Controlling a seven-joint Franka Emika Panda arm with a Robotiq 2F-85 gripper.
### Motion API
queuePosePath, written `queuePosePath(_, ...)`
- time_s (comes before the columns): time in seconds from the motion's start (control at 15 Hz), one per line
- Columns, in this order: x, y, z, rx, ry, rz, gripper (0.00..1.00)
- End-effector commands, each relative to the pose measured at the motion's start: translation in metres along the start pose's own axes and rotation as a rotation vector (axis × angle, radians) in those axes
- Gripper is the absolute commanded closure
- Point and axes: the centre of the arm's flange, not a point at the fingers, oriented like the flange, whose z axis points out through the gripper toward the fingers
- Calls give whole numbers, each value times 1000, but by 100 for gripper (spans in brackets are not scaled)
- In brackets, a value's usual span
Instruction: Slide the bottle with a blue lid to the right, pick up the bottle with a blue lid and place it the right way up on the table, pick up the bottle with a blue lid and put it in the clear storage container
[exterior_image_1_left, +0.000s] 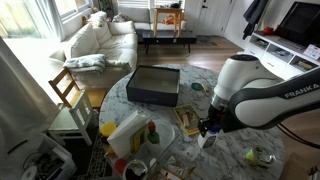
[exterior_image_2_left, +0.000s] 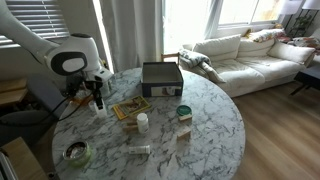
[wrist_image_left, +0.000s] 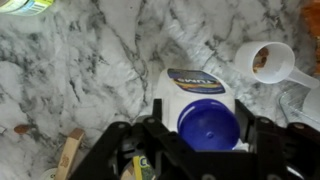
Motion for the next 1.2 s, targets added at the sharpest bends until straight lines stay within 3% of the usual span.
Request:
queuePosePath(0.0, -1, -15, -41, -3, 12, -42, 58)
queuePosePath(0.33, 5, -54, -103, -14, 52, -144, 58)
queuePosePath(0.4, 4, -45, -81, 6, 39, -100, 33)
queuePosePath(0.73, 5, -55, -102, 3, 63, -129, 33)
queuePosePath(0.8, 6, -55, -102, 2, 63, -130, 58)
queuePosePath(1.13, 16, -77, -159, 40, 102, -250, 58)
